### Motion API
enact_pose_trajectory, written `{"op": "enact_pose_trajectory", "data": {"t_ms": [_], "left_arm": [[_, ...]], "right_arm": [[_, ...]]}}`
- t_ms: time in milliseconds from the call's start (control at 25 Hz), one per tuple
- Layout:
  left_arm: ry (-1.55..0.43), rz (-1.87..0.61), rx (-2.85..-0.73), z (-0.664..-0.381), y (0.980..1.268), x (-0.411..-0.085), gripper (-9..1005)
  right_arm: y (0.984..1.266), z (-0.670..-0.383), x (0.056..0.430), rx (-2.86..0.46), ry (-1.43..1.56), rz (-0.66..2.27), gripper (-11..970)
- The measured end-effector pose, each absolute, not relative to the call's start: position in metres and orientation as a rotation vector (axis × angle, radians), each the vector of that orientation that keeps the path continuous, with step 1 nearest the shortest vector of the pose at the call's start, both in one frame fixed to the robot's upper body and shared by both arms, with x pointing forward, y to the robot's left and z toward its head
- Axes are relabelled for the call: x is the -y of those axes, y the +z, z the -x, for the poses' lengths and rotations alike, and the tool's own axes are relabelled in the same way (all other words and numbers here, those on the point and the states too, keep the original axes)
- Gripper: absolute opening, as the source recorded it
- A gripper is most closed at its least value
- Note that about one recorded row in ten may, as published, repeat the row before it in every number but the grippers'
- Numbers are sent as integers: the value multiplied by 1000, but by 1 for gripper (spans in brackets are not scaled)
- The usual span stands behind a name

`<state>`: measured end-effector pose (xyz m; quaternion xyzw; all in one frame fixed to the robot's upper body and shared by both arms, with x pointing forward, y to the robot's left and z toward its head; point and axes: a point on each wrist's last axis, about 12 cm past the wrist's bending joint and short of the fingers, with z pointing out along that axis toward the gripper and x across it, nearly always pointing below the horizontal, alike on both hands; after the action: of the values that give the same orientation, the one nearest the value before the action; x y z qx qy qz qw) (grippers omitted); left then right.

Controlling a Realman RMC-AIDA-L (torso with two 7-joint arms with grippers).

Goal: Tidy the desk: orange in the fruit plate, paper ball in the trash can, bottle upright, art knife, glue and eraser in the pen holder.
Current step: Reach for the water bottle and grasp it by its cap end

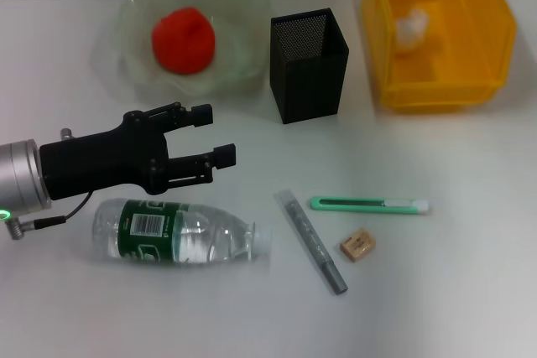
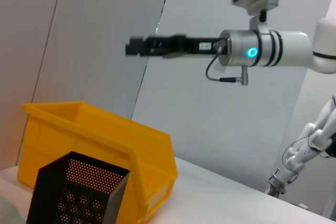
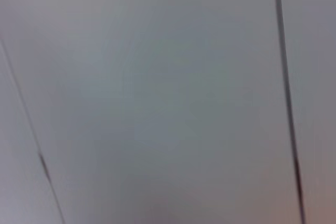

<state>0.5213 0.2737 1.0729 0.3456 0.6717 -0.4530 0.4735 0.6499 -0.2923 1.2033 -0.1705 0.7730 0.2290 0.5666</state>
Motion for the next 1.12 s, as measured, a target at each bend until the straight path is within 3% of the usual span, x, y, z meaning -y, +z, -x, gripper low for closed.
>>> {"op": "enact_pose_trajectory", "data": {"t_ms": [560, 920, 1120], "left_arm": [[-1116, -846, -1644, -524, 1075, -272, 813], [-1140, -844, -1660, -526, 1079, -274, 813], [-1164, -867, -1654, -526, 1085, -275, 812]], "right_arm": [[1193, -625, 304, -1674, 772, 470, 765], [1156, -566, 303, -1562, 1072, 871, 765], [1139, -557, 299, -1660, 1102, 982, 763]]}}
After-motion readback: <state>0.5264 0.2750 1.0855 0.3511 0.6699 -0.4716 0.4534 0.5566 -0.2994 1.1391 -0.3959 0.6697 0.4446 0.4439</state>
